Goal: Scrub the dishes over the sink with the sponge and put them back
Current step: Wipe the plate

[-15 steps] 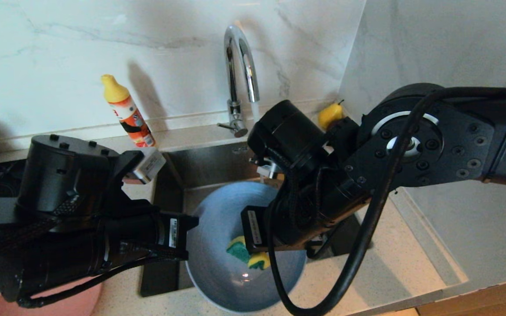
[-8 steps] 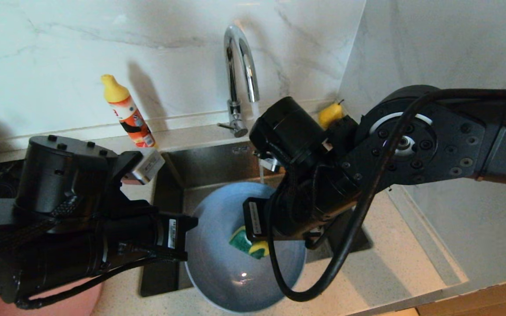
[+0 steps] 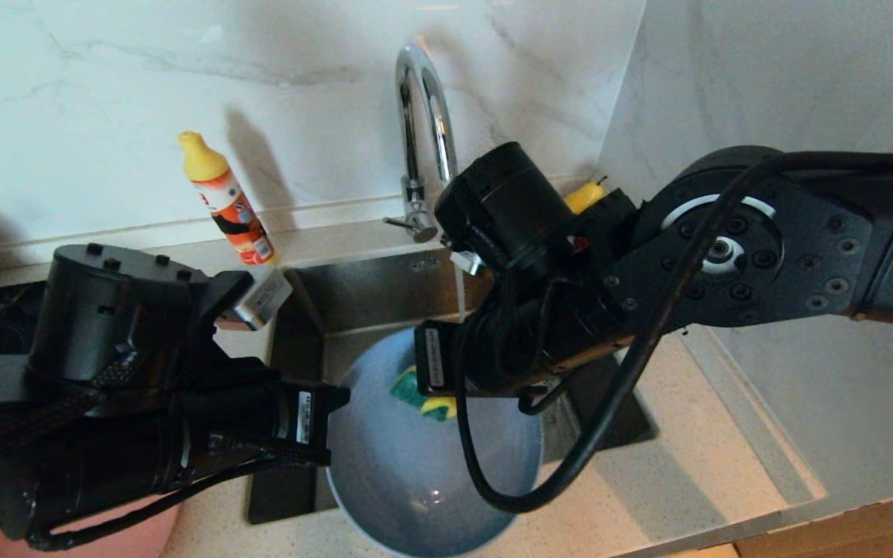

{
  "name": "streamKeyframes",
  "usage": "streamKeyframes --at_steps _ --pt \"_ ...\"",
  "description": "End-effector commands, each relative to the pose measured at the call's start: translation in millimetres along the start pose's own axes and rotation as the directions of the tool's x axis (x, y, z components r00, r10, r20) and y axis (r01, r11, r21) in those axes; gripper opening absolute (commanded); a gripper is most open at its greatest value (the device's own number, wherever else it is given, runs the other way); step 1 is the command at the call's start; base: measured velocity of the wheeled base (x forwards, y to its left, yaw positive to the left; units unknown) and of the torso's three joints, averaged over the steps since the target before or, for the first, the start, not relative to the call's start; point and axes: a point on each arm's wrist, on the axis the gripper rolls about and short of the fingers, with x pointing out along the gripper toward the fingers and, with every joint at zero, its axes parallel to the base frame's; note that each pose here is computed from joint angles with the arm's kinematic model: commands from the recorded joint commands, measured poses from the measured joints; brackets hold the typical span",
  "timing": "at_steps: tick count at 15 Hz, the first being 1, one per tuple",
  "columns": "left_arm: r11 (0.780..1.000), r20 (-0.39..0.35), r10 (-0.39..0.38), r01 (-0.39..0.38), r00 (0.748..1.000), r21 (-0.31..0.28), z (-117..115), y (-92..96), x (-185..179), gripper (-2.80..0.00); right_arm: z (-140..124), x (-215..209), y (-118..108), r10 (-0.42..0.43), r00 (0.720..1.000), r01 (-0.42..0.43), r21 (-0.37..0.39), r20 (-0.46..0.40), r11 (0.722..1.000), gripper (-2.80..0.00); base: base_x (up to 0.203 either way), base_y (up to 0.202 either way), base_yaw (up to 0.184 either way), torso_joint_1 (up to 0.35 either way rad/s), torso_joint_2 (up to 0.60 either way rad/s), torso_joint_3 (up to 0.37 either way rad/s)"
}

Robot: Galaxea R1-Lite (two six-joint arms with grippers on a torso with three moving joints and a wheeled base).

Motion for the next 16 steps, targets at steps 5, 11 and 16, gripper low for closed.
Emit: streamKeyframes --at_steps 5,11,16 --pt "1.0 -0.001 -0.004 0.004 1.0 -0.001 -0.5 -1.0 0.2 -2.8 -23.2 19.5 18.4 0.001 0.997 -0.005 -0.05 -0.073 0.999 -2.8 0.0 0.0 0.0 0.0 0.0 0.0" --pt "1.0 0.008 0.0 0.0 1.0 -0.002 1.1 -0.9 -1.0 -2.8 -35.2 10.1 19.9 -0.041 0.989 0.031 -0.069 -0.143 0.997 -2.8 0.0 0.0 0.0 0.0 0.0 0.0" --pt "1.0 0.009 -0.002 0.002 1.0 -0.002 1.7 -1.5 -0.8 -2.8 -25.2 -9.4 2.4 -0.084 0.986 0.08 -0.033 -0.146 0.996 -2.8 0.0 0.0 0.0 0.0 0.0 0.0"
